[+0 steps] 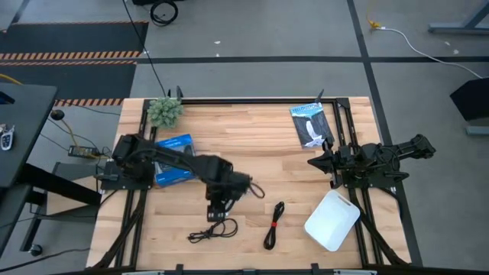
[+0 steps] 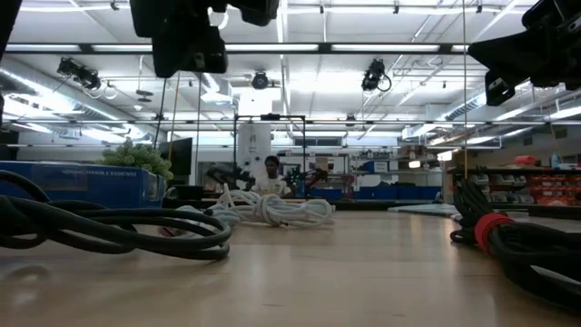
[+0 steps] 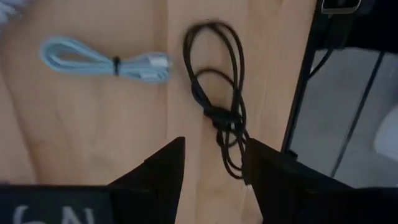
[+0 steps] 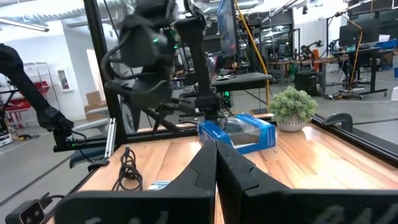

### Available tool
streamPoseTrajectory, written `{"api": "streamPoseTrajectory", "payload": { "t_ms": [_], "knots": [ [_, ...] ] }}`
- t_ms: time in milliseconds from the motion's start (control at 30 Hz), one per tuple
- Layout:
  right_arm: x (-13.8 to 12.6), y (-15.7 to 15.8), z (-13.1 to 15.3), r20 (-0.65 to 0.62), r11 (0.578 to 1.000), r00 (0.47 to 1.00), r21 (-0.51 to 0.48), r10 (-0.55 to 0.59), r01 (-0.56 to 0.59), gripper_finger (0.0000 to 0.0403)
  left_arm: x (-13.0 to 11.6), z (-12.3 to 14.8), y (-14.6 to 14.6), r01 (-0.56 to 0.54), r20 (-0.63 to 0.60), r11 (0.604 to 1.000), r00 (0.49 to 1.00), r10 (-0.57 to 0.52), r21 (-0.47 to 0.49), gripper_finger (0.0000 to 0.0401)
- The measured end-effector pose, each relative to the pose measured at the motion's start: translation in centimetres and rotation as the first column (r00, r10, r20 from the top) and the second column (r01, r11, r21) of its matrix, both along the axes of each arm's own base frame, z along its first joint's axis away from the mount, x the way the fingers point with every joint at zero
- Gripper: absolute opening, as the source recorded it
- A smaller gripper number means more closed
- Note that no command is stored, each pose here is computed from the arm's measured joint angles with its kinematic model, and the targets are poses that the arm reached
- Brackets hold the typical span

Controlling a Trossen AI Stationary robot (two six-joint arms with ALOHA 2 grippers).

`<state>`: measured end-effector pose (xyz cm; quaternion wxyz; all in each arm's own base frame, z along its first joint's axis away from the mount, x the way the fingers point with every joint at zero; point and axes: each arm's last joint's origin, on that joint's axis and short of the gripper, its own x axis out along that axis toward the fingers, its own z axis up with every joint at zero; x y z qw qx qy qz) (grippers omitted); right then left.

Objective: Pick and place USB-C Cables
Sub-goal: Put the left black charger cable into the white bin

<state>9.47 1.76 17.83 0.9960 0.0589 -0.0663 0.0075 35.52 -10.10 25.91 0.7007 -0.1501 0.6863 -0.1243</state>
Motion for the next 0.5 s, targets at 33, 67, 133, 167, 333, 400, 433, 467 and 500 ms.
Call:
{"api": "streamPoseTrajectory", "payload": {
  "t_ms": [33, 67, 133, 167, 333, 400, 433, 467, 500],
  "knots": [
    [0.0, 0.0, 0.0, 0.000, 1.000, 1.000, 0.000, 0.000, 0.000, 0.0009, 0.0, -0.2, -0.7, -0.006, -0.001, 1.000, 1.000, 0.006, 0.007, 0.0180],
    [0.0, 0.0, 0.0, 0.005, 1.000, 1.000, 0.001, 0.000, 0.000, 0.0009, -0.1, -0.5, -1.4, -0.012, -0.011, 0.999, 1.000, 0.012, 0.034, 0.0183],
    [0.0, 0.0, 0.0, 0.003, 1.000, 1.000, 0.001, 0.000, 0.000, 0.0009, -0.3, -1.2, -2.6, -0.036, -0.043, 0.995, 0.998, 0.040, 0.090, 0.0193],
    [0.0, 0.0, 0.0, 0.001, 1.000, 1.000, 0.000, 0.000, 0.000, 0.0009, -0.4, -1.6, -3.3, -0.043, -0.052, 0.993, 0.997, 0.049, 0.105, 0.0200],
    [0.0, 0.0, 0.0, 0.003, 1.000, 1.000, 0.001, 0.000, 0.000, 0.0009, -0.7, -3.3, -5.9, -0.108, -0.140, 0.987, 0.982, 0.124, 0.115, 0.0256],
    [0.0, 0.0, 0.0, 0.001, 1.000, 1.000, 0.000, 0.000, 0.000, 0.0009, -0.8, -4.0, -6.7, -0.113, -0.173, 0.989, 0.977, 0.128, 0.094, 0.0279],
    [0.0, 0.0, 0.0, 0.002, 1.000, 1.000, 0.001, 0.000, 0.000, 0.0009, -0.7, -4.3, -7.1, -0.125, -0.183, 0.988, 0.973, 0.139, 0.086, 0.0290],
    [0.0, 0.0, 0.0, 0.002, 1.000, 1.000, 0.000, 0.000, 0.000, 0.0009, -0.8, -4.5, -7.5, -0.125, -0.187, 0.989, 0.973, 0.139, 0.082, 0.0300],
    [0.0, 0.0, 0.0, 0.001, 1.000, 1.000, 0.000, 0.000, 0.000, 0.0009, -0.8, -4.7, -7.8, -0.130, -0.192, 0.988, 0.971, 0.143, 0.082, 0.0307]
  ]
}}
